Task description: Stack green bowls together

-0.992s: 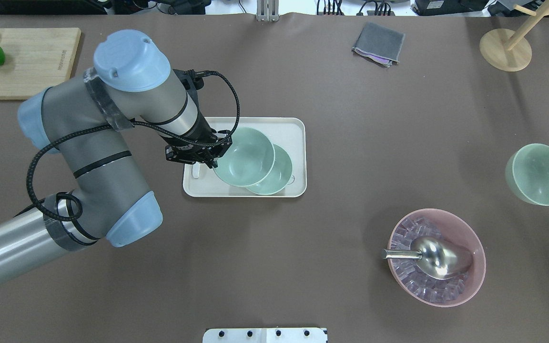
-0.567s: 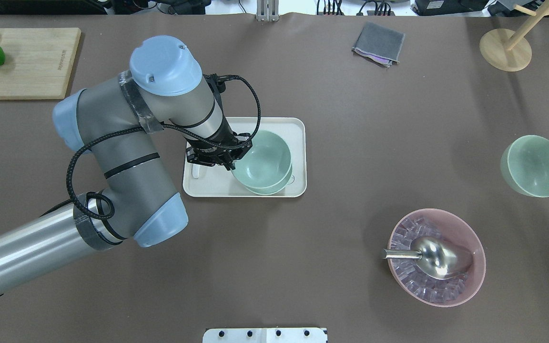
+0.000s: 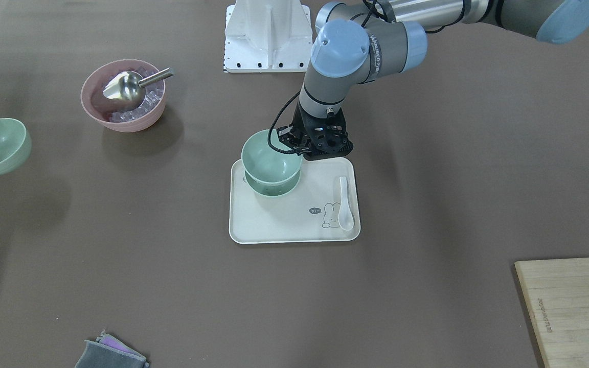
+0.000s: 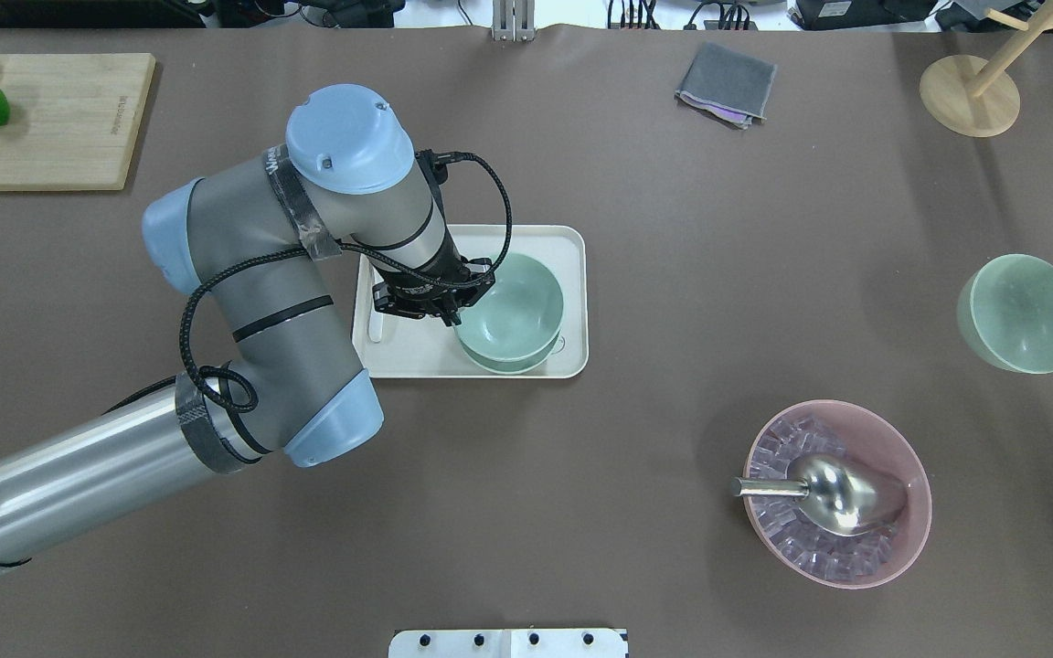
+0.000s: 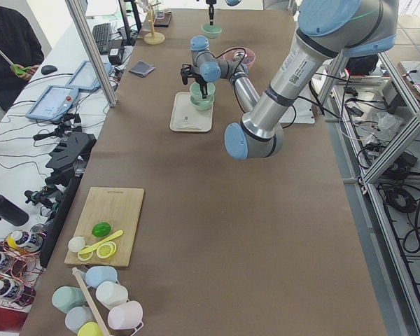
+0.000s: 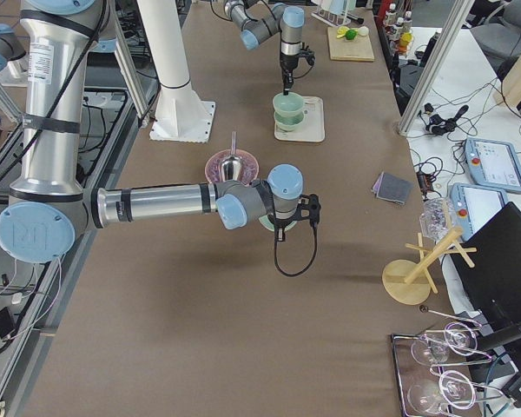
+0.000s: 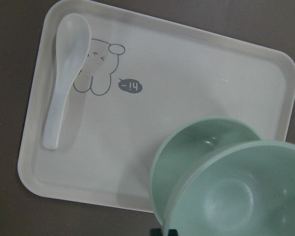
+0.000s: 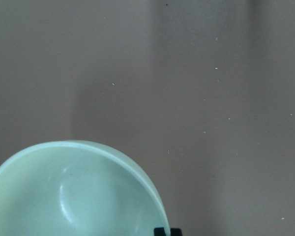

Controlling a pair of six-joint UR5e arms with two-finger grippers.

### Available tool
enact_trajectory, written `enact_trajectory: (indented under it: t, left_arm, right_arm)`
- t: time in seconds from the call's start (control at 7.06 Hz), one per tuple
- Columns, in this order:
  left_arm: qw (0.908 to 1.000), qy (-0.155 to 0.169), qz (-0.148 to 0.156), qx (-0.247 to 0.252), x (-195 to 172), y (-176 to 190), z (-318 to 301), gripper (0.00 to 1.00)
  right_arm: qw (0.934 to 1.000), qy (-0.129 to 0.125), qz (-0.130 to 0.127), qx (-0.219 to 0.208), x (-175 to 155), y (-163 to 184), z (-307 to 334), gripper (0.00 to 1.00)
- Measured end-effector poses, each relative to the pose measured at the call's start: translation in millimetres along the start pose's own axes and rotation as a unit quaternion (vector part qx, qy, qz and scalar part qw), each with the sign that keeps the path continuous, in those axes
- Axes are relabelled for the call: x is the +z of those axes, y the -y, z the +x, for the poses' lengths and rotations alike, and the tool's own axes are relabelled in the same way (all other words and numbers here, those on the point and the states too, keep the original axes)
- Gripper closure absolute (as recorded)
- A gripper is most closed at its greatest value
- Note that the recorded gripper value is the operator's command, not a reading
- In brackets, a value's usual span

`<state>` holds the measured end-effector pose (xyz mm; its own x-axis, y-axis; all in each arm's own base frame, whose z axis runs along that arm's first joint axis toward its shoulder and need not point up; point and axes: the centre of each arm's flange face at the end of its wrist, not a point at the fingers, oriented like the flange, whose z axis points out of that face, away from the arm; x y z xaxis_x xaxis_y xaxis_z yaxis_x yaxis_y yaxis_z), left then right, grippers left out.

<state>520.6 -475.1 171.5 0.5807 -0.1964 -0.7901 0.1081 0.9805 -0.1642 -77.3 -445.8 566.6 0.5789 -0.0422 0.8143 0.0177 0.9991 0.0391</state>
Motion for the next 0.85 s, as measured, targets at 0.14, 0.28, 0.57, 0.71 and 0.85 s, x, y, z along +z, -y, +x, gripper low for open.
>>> enact_trajectory:
  t: [0.14, 0.28, 0.57, 0.71, 0.85]
  left_arm:
    - [1.0, 0.0, 0.0, 0.0, 5, 2, -1, 1.0]
    - [1.0, 0.001, -0.002, 0.001, 9, 3, -1, 1.0]
    - [1.0, 0.003, -0.006, 0.004, 16, -1, 0, 1.0]
    - [1.0, 0.004, -0.007, 0.005, 17, -2, 0, 1.0]
    - [0.9999, 0.004, -0.007, 0.006, 18, -2, 0, 1.0]
  right_arm:
    - [1.0, 0.0, 0.0, 0.0, 0, 0, -1, 1.0]
    - [1.0, 0.0, 0.001, 0.0, 0, 0, -1, 1.0]
    - [1.0, 0.0, 0.001, 0.0, -1, 0, -1, 1.0]
    - [1.0, 0.0, 0.001, 0.0, -1, 0, -1, 1.0]
    - [1.0, 0.0, 0.002, 0.0, -1, 0, -2, 1.0]
